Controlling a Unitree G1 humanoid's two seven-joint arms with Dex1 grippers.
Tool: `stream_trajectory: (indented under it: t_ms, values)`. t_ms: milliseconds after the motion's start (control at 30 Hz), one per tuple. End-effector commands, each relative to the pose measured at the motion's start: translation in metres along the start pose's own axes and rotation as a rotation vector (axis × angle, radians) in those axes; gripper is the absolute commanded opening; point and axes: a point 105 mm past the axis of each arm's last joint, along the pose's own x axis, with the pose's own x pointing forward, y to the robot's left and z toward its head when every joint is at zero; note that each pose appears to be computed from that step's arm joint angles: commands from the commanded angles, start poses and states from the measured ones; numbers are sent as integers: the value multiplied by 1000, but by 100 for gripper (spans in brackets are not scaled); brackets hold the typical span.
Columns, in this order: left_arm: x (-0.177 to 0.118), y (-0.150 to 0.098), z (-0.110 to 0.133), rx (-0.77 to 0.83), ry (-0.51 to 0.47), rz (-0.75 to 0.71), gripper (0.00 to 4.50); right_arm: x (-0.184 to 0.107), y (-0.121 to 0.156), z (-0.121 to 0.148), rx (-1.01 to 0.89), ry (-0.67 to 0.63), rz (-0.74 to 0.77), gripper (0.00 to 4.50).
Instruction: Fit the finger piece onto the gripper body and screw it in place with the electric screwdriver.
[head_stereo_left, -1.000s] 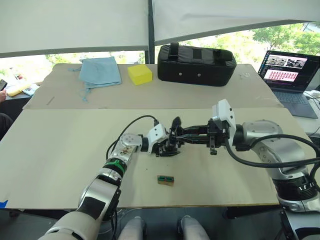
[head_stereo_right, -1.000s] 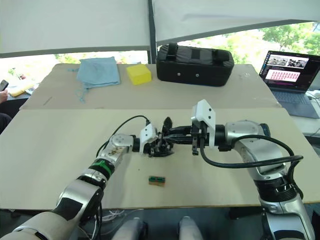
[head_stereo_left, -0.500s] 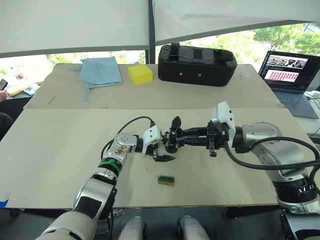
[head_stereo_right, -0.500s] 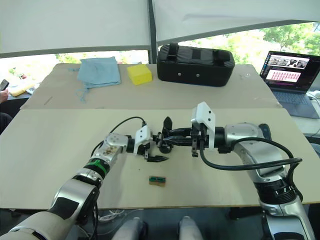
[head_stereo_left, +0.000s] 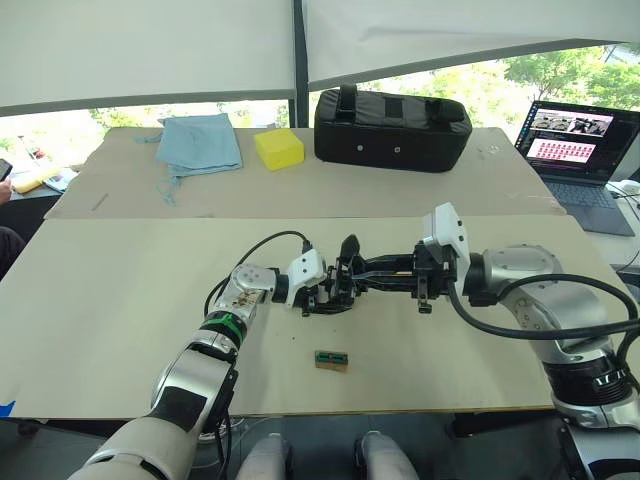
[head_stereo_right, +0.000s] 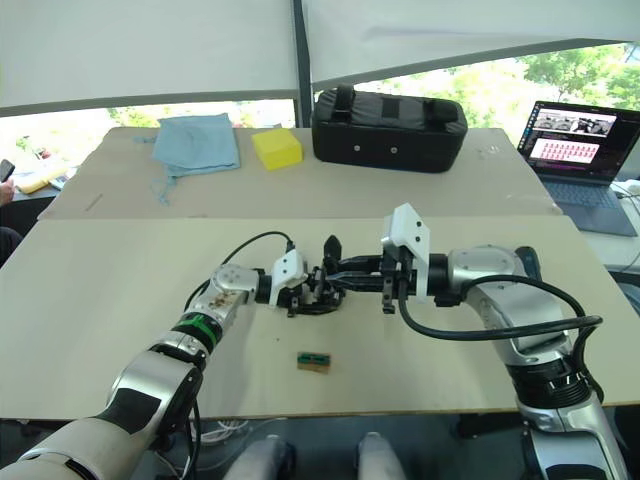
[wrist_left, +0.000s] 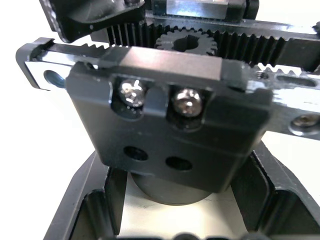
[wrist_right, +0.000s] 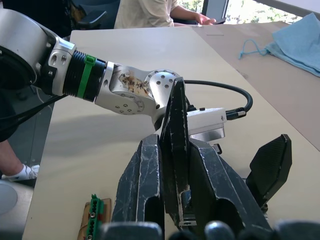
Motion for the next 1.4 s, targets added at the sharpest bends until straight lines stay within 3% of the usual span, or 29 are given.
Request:
stream_trajectory:
  t_ms: [33,733,1400]
  values:
    - [7,3,20,19,-100,28,233,3,2,7,-26,-47,6,34]
    - [7,4,2,35,-4,98,233,18,-21,-36,-22,-19,-19,34]
    - [4,0,-5,18,25,75,233,22,-11,-21,20,-76,10,34]
